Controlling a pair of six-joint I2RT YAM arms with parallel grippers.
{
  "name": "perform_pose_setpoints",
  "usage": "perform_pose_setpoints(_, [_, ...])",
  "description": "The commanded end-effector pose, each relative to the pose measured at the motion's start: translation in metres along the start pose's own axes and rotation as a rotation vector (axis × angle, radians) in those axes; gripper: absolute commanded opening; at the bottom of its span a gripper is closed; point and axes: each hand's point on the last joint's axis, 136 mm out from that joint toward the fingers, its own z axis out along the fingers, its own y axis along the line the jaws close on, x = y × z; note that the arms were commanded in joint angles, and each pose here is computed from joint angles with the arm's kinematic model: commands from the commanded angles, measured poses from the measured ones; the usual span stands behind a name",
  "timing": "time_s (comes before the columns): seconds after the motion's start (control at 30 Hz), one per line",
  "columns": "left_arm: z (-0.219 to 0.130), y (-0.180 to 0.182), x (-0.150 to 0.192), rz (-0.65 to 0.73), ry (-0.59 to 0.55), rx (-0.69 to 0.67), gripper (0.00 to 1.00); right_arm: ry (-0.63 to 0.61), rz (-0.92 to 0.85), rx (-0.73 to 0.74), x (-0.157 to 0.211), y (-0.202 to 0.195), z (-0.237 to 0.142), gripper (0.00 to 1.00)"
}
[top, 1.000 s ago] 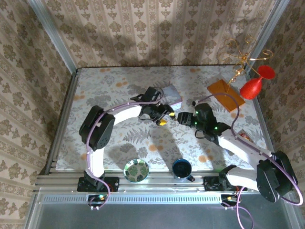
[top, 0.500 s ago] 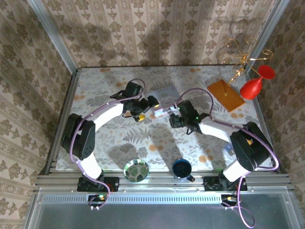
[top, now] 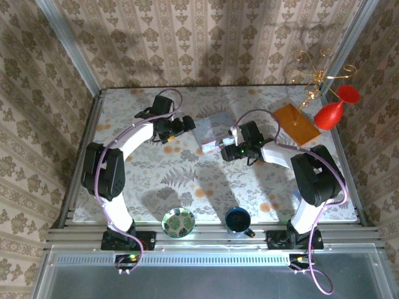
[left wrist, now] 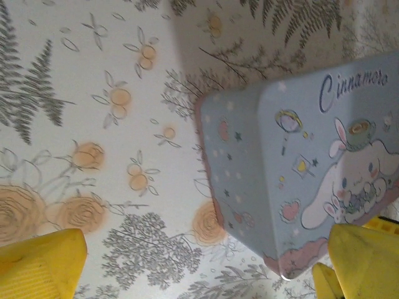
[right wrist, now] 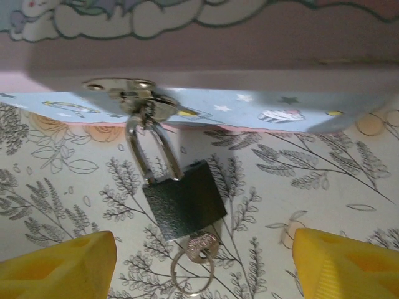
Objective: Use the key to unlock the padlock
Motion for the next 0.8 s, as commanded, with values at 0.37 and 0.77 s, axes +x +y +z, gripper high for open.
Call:
perform_pose_setpoints(0.37, [-0.001,-0.018,-0.020,-0.003,-0.047,0.080,1.00,0.037,-0.037,0.010,-0.010,0.011,0.031,0.75])
perform_pose_setpoints(0.77, [-0.001,-0.015,-0.022,-0.035,-0.053,0.086,1.00,0.048,-0.020,0.026,0.005,0.017,0.042,0.68])
